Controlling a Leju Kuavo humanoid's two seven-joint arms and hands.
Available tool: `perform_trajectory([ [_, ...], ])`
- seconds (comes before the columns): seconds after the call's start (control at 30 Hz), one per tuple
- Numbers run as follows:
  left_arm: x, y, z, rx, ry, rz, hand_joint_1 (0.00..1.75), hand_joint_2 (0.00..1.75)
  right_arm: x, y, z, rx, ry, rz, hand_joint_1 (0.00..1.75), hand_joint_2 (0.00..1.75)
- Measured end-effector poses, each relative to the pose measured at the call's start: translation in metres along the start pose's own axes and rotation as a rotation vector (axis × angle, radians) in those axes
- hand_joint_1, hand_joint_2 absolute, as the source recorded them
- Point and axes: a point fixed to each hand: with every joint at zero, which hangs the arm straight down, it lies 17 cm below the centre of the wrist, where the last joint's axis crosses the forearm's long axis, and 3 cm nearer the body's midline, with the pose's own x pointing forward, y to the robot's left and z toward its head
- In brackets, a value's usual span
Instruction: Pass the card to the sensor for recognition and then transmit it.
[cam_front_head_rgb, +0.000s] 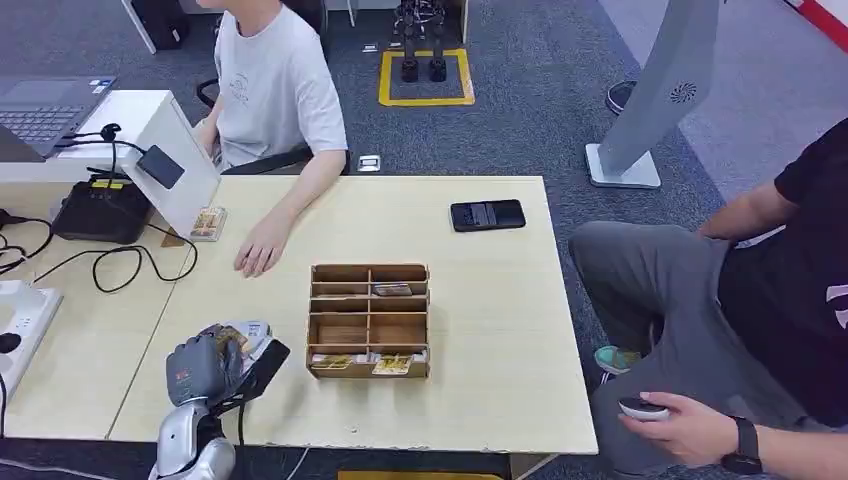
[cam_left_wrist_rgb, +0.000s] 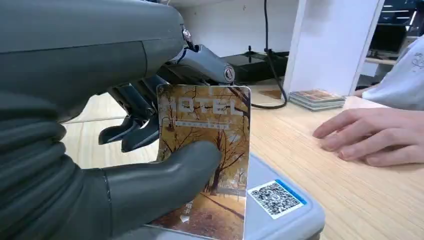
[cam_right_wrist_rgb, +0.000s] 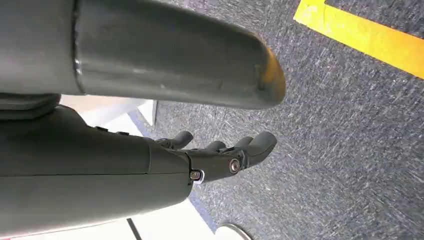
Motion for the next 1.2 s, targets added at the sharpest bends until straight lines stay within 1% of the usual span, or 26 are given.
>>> perform_trajectory([
  [0.17, 0.012, -0.01, 0.003, -0.041, -0.036, 0.123, 1.75, 1.75, 0.0, 0.0, 0.0, 0.0, -0.002, -0.003, 0.0, 0.0],
  [0.27, 0.03, -0.012, 0.004, -0.079, -0.058, 0.279, 1.75, 1.75, 0.0, 0.0, 0.0, -0.001, -0.003, -0.008, 0.0, 0.0],
  [0.37, 0.043, -0.008, 0.006, -0.091, -0.077, 0.389, 1.75, 1.75, 0.0, 0.0, 0.0, -0.001, -0.004, -0.01, 0.0, 0.0],
  [0.43, 0.057, -0.004, 0.008, -0.1, -0.096, 0.524, 1.75, 1.75, 0.001, 0.0, 0.0, -0.002, -0.005, -0.014, 0.0, 0.0],
  [0.5, 0.074, 0.002, 0.011, -0.142, -0.094, 0.792, 1.75, 1.75, 0.002, -0.001, 0.0, -0.008, -0.012, -0.014, 0.0, 0.0],
  [0.57, 0.088, 0.016, 0.013, -0.153, -0.101, 1.037, 1.75, 1.75, 0.002, -0.002, 0.0, -0.017, -0.016, -0.013, 0.0, 0.0],
  [0.63, 0.097, 0.041, 0.008, -0.102, -0.113, 1.204, 1.75, 1.75, 0.003, -0.003, 0.0, -0.019, -0.018, -0.012, 0.0, 0.0],
  [0.73, 0.101, 0.078, -0.003, -0.019, -0.146, 1.32, 1.75, 1.75, 0.003, -0.002, 0.0, -0.017, -0.019, -0.003, 0.0, 0.0],
  [0.87, 0.098, 0.134, -0.025, 0.153, -0.204, 1.351, 1.75, 1.75, 0.006, -0.004, -0.001, -0.015, -0.022, 0.008, 0.0, 0.0],
  [0.97, 0.096, 0.168, -0.037, 0.256, -0.252, 1.296, 1.75, 1.75, 0.009, -0.005, -0.002, -0.01, -0.026, 0.022, 0.0, 0.0],
  [1.07, 0.094, 0.192, -0.043, 0.34, -0.298, 1.178, 1.75, 1.75, 0.014, -0.006, -0.003, -0.001, -0.032, 0.025, 0.0, 0.0],
  [1.2, 0.095, 0.222, -0.042, 0.491, -0.383, 0.839, 1.75, 1.75, 0.019, -0.006, -0.004, 0.021, -0.041, 0.038, 0.0, 0.0],
])
